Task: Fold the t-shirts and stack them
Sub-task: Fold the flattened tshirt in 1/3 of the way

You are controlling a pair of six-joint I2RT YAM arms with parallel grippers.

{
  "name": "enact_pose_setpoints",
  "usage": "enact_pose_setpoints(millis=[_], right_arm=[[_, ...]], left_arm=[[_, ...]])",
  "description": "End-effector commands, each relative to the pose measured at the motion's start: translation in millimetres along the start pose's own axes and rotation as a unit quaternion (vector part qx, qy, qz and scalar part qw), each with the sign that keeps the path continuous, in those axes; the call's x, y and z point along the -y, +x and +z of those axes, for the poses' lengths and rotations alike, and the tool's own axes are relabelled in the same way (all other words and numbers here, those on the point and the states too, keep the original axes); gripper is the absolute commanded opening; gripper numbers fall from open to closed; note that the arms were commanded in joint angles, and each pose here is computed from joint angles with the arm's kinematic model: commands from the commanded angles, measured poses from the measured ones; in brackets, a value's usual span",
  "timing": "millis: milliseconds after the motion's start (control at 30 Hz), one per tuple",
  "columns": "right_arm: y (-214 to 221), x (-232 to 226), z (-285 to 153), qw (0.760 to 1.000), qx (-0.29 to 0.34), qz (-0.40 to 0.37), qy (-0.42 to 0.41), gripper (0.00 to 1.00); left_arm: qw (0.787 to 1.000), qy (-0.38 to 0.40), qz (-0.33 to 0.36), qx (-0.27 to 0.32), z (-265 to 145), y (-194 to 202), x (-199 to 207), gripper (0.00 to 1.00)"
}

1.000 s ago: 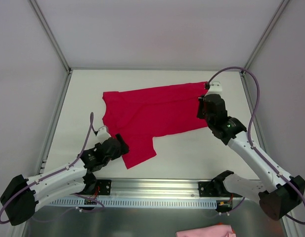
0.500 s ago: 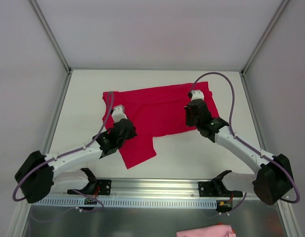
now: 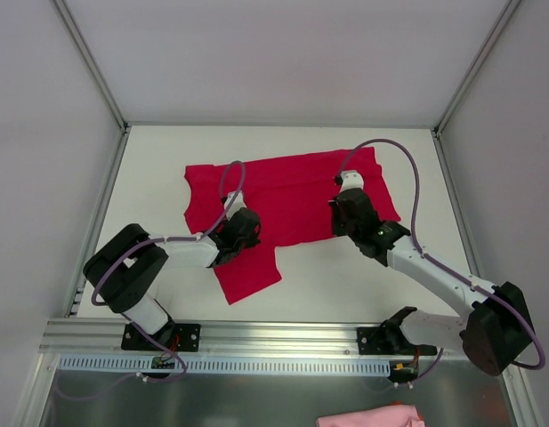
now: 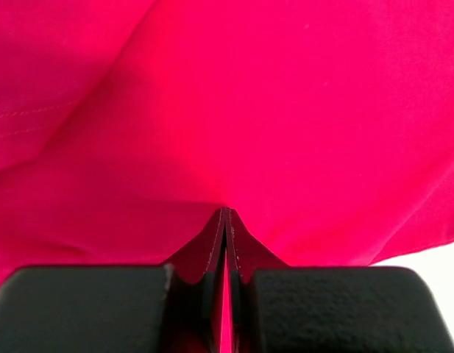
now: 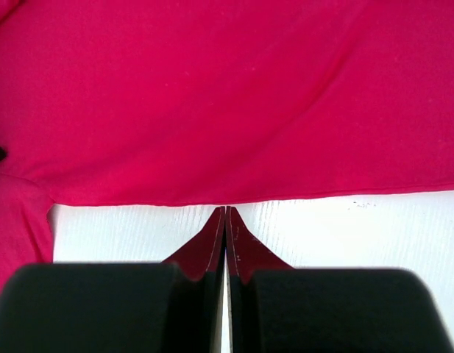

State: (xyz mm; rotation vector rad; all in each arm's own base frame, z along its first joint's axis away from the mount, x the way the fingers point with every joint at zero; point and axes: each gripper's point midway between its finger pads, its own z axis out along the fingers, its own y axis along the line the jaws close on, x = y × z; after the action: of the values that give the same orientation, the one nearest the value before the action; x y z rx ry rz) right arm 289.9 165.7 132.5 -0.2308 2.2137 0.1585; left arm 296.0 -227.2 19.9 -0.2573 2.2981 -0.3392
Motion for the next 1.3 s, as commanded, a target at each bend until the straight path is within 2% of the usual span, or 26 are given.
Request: enact_pose_setpoints(millis=[0,233,500,667,967,1033,1167,1233,1267], right_arm=[[-15.8,-1.1,-4.5,0.999,0.036,0.011,0.002,0.01],[-25.5,12.3,-21.5,0.998,0.056,0.015,0.025,0.01],[-40.7,24.4,-59.4,0.993,0.107,0.04,0.02,0.02],[-40.0,31.0,-67.7,0.992,0.114,0.048,0.028,0.02],[-34.8,21.3,-62.9,0.994,0.1,0.045,0.007,0.03],[-36.3,16.2,-58.3,0.994,0.1,0.04,-0.002,0.04],[-24.7,4.6,-34.4,0.999,0.051,0.017,-0.007,0.05],[-16.6,2.7,-21.4,1.0,0.029,0.008,0.0,0.05],[-14.9,1.7,-18.6,1.0,0.027,0.006,-0.001,0.04]], left_arm=[[0.999,0.03,-0.015,0.017,5.1,-16.2,20.1,0.0],[0.997,-0.04,-0.036,-0.052,-9.5,22.3,-21.8,0.0],[0.992,-0.076,-0.063,-0.078,-30.7,49.7,-59.4,0.0],[0.988,-0.111,-0.064,-0.082,-46.7,60.9,-89.7,0.0],[0.982,-0.129,-0.116,-0.073,-57.2,47.0,-135.1,0.0],[0.982,-0.12,-0.13,-0.065,-57.0,37.9,-133.7,0.0],[0.982,-0.118,-0.132,-0.062,-54.5,19.8,-126.9,0.0],[0.988,-0.07,-0.124,-0.059,-49.2,6.4,-107.1,0.0],[0.99,-0.035,-0.123,-0.054,-49.8,0.4,-93.2,0.03]])
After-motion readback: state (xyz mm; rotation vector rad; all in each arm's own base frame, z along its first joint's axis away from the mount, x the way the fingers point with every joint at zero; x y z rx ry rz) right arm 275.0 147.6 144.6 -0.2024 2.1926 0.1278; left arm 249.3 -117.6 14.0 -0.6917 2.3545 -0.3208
